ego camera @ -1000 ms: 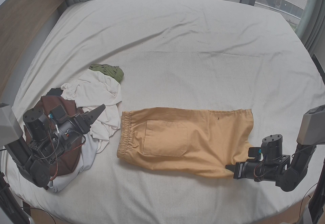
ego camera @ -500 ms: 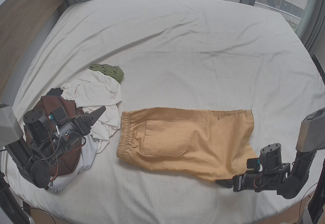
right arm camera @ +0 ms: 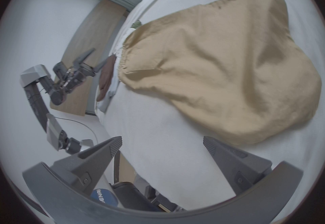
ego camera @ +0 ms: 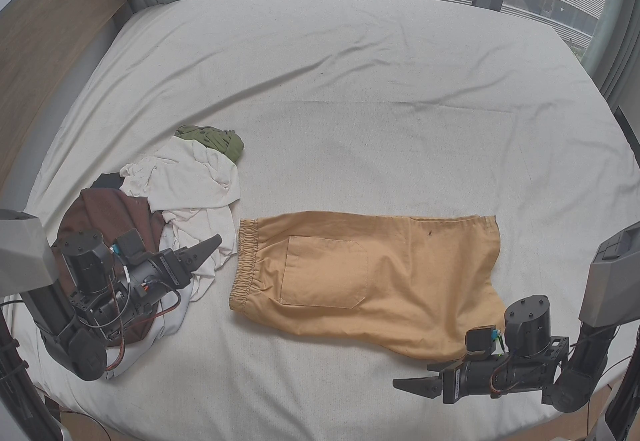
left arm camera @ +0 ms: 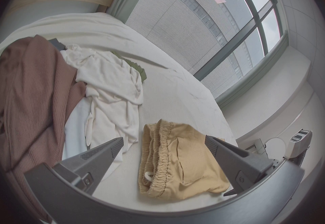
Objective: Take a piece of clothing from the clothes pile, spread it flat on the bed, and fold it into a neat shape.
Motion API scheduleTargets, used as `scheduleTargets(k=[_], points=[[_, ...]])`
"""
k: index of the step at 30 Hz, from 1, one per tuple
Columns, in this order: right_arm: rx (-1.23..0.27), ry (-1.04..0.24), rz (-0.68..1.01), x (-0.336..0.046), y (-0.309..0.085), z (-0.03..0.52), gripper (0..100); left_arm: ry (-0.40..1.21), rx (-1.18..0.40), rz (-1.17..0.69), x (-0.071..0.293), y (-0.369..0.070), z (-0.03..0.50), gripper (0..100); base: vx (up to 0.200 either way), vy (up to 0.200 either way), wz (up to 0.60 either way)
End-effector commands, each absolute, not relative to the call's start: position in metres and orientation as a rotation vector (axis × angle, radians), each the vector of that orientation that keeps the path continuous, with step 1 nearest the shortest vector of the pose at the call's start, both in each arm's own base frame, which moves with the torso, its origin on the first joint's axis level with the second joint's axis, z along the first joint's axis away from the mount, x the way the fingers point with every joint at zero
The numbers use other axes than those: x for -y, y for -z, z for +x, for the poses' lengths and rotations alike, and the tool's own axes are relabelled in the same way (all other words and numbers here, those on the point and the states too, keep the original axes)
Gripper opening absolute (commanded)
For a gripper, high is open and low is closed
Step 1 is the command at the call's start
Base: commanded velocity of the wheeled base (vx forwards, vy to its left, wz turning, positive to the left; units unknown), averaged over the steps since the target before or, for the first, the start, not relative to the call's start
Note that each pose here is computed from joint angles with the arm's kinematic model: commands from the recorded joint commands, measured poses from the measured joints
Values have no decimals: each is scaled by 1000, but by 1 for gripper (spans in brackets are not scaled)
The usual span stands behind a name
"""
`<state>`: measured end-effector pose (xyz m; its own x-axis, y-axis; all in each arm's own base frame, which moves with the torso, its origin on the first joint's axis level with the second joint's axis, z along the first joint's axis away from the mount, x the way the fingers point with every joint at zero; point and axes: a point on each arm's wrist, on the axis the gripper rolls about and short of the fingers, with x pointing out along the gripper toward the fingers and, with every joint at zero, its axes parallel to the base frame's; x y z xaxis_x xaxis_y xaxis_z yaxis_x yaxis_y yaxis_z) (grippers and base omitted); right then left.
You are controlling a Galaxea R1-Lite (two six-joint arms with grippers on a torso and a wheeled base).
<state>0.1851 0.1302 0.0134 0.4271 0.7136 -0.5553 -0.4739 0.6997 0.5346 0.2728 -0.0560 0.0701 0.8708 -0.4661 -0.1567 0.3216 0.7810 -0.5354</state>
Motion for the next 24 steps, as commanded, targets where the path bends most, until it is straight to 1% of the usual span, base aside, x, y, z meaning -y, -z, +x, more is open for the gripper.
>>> scheduleTargets(k=[1,6,11,14,15,16,20,24], points=[[-799,-810,326,-134,-22,183,100,422,-341,-524,58,-56,275,100,0,0,0],[-725,-839,336,-137,-31,186,100,429,-359,-539,61,-54,272,100,0,0,0],[-576,-891,369,-142,-58,197,100,453,-389,-559,70,-51,270,100,0,0,0],[-515,-905,399,-145,-70,204,100,459,-410,-555,74,-46,269,100,0,0,0],[-508,-904,399,-145,-72,205,100,458,-411,-555,74,-45,270,100,0,0,0],[-464,-893,408,-142,-79,212,100,460,-416,-556,75,-45,269,100,0,0,0],[-369,-847,427,-129,-95,224,100,461,-417,-559,75,-45,269,100,0,0,0],[-344,-836,442,-116,-100,230,100,458,-437,-581,77,-42,268,100,0,0,0]])
